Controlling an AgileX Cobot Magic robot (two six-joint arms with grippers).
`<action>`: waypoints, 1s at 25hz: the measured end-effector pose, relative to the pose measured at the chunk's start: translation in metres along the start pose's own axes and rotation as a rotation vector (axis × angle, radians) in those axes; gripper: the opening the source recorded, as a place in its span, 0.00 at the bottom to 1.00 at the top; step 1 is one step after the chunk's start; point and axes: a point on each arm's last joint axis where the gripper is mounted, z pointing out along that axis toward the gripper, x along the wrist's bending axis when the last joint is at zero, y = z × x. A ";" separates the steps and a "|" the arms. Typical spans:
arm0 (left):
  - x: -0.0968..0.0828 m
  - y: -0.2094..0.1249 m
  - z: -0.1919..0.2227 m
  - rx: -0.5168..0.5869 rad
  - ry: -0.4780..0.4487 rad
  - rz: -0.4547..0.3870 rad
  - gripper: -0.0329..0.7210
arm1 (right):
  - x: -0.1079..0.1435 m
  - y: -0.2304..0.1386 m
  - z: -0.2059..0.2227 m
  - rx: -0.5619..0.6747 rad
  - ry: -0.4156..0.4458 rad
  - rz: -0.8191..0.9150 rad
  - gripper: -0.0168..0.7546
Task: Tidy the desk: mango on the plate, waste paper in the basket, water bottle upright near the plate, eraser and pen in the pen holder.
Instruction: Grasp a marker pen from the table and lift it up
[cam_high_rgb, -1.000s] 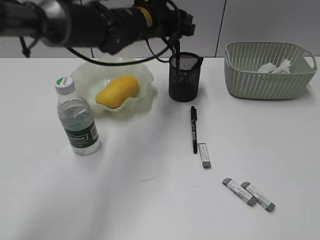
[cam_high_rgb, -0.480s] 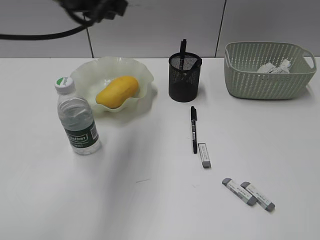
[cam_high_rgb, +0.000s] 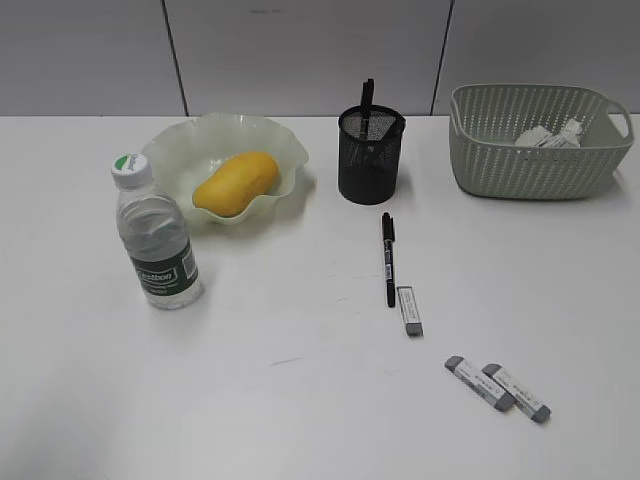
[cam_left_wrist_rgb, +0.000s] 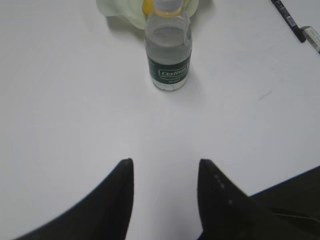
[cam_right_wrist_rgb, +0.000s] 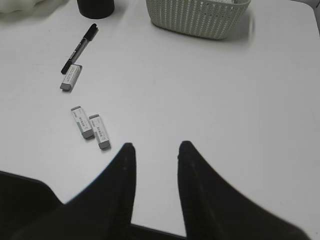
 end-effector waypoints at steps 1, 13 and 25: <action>0.004 -0.014 -0.011 -0.026 -0.002 -0.011 0.48 | 0.000 0.000 0.000 0.000 0.000 0.000 0.34; 0.032 -0.096 -0.081 -0.311 -0.036 -0.101 0.59 | 0.008 0.031 0.016 -0.065 0.055 -0.009 0.34; 0.032 -0.093 -0.073 -0.358 -0.022 -0.075 0.48 | 0.047 0.093 0.239 0.447 0.167 0.036 0.35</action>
